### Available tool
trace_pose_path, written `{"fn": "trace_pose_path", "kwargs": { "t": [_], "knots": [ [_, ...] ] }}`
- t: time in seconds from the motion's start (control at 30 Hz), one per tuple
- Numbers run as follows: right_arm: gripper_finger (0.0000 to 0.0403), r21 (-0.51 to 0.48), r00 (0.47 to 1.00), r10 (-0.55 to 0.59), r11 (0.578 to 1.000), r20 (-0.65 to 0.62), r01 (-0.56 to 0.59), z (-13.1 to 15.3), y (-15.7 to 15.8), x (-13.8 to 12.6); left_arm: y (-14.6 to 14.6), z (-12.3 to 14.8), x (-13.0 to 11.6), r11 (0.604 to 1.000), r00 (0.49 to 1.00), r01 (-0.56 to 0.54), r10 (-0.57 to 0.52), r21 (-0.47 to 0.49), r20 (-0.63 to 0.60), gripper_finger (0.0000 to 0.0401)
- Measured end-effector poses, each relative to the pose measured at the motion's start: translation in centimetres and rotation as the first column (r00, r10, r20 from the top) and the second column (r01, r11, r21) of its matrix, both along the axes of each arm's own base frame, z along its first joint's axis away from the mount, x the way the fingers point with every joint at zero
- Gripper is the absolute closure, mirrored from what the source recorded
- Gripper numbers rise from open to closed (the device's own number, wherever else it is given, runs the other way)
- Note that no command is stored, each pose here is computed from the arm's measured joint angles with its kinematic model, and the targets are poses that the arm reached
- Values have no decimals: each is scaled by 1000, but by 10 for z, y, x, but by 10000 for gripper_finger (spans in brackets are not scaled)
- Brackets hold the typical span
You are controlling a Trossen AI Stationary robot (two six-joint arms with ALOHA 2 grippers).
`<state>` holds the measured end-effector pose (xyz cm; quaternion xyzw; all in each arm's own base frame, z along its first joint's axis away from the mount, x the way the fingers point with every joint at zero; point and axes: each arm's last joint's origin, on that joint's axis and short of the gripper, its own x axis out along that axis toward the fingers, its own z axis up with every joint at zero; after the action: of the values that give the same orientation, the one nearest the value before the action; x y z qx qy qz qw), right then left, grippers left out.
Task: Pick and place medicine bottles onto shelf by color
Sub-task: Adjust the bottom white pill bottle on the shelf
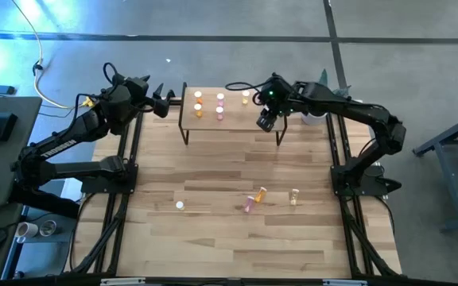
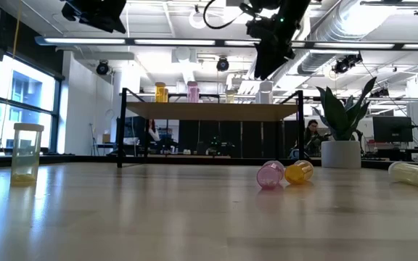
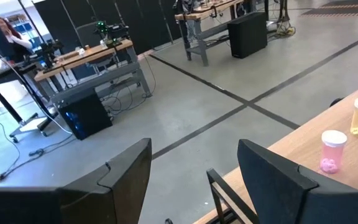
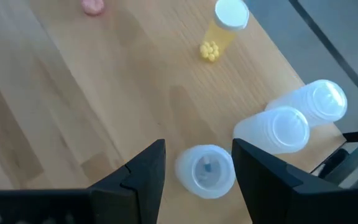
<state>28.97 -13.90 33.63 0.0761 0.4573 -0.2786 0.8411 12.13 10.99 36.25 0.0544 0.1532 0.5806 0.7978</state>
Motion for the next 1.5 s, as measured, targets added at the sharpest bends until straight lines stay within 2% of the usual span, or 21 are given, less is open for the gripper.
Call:
{"fn": "trace_pose_path", "kwargs": {
  "t": [0.33, 0.7, 1.5],
  "knots": [
    [226, -55, 996, -41, 998, -77, 37, -7, 1, 2, 0, 0, 0, 1000, 1000, 0, 0, 0, 0, 174],
    [226, -91, 993, -67, 994, -99, 58, -7, -2, 0, 0, 0, 0, 1000, 1000, 0, 0, 0, 0, 174],
    [226, -73, 994, -73, 995, -83, 67, -7, 0, 1, 0, 0, 0, 1000, 1000, 0, 0, 0, 0, 174]
  ]
}}
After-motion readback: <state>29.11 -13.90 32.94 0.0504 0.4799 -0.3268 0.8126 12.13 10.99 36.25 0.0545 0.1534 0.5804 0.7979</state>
